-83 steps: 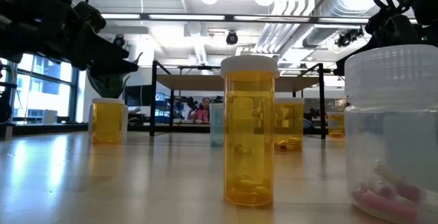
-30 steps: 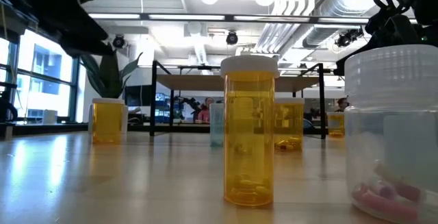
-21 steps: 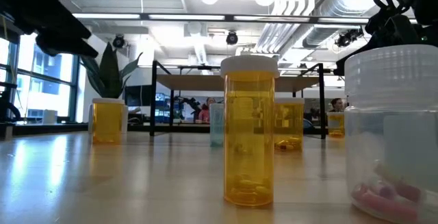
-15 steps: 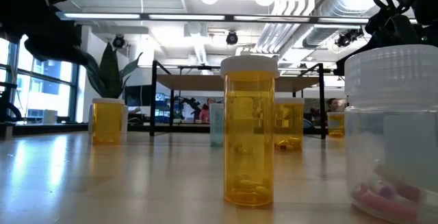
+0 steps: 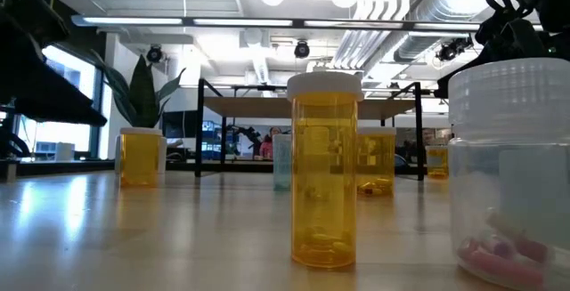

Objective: Pick and place medicine bottles onto shelf by color
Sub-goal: Put the bottom left large orange pill bottle on the shelf

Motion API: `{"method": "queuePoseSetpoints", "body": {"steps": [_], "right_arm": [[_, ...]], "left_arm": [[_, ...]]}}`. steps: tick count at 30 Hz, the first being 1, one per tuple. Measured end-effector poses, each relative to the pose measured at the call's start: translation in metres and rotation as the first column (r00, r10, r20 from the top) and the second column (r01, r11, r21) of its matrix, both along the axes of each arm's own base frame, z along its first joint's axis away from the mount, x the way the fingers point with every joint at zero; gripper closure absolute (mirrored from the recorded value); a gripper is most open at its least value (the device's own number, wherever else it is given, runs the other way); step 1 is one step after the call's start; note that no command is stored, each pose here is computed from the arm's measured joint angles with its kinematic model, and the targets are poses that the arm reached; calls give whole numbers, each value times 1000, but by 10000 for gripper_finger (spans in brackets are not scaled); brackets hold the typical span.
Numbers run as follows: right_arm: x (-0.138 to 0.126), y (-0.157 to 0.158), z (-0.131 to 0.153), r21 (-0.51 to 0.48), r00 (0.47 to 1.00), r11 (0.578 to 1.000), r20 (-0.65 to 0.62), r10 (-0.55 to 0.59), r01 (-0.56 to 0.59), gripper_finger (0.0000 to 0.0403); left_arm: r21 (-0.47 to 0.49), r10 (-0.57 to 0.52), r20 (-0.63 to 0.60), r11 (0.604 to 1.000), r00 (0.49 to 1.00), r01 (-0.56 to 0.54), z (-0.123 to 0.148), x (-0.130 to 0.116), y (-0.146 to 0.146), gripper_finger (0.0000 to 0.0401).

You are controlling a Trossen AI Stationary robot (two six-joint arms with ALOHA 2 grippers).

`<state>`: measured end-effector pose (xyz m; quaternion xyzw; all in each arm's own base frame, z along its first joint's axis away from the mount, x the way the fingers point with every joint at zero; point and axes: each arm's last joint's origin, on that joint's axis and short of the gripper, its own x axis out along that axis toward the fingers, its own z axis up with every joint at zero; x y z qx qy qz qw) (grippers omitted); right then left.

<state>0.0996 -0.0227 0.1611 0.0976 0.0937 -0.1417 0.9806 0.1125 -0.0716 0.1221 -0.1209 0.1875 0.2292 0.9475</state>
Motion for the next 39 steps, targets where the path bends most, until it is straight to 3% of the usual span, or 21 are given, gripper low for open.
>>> {"method": "queuePoseSetpoints", "body": {"steps": [8,17,39], "right_arm": [[0,0,0,0,1000,1000,0,0,0,217],[0,0,0,0,1000,1000,0,0,0,217],[0,0,0,0,1000,1000,0,0,0,217]], "left_arm": [[27,-3,-39,1000,999,4,-24,3,-3,36],[37,63,-37,997,997,-61,-42,17,-4,36],[85,153,-42,985,987,-149,-60,60,0,36]]}}
